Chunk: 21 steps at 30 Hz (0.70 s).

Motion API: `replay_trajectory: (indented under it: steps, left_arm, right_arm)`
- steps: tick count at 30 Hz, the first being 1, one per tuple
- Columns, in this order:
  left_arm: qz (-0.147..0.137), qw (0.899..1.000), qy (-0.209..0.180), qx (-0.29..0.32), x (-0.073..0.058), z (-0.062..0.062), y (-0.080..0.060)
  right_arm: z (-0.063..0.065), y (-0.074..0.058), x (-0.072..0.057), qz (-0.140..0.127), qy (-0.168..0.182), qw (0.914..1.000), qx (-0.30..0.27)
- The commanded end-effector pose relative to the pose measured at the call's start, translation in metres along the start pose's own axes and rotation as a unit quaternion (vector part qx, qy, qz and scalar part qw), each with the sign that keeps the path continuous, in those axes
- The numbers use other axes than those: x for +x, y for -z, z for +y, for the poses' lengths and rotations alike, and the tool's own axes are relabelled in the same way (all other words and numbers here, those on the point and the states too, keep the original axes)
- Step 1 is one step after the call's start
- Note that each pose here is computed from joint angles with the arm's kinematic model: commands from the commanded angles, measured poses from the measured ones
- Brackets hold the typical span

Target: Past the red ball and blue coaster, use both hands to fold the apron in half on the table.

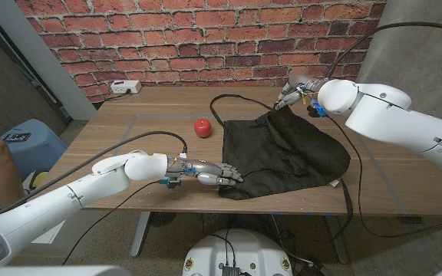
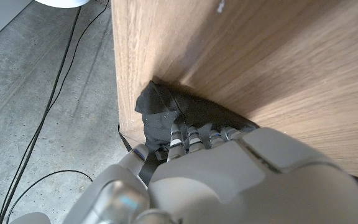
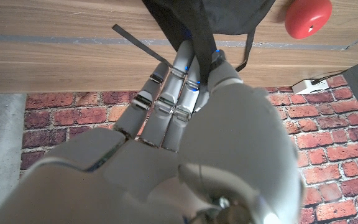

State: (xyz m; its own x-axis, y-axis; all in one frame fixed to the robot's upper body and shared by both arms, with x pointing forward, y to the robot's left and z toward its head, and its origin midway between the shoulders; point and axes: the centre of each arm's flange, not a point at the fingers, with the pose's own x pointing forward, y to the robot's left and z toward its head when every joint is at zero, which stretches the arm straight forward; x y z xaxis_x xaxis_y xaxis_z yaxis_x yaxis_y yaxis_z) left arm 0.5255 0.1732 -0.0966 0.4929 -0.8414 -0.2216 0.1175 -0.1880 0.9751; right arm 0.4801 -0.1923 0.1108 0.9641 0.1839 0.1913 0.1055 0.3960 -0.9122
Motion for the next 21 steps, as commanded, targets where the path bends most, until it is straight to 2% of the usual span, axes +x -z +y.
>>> replay_trajectory:
  steps: [1,10,21]
  left_arm:
    - [-0.003,1.000,0.001,-0.003,0.001,0.001,0.001]
    - [-0.002,1.000,0.001,-0.004,0.002,0.000,0.002]
    - [-0.003,1.000,0.003,-0.006,0.003,0.000,0.001]
  right_arm:
    - [0.011,-0.010,-0.007,-0.023,-0.013,0.9996,0.000]
    - [0.029,-0.015,-0.006,-0.037,-0.039,0.9985,0.001]
    - [0.040,-0.021,-0.011,-0.054,-0.058,0.9969,0.000]
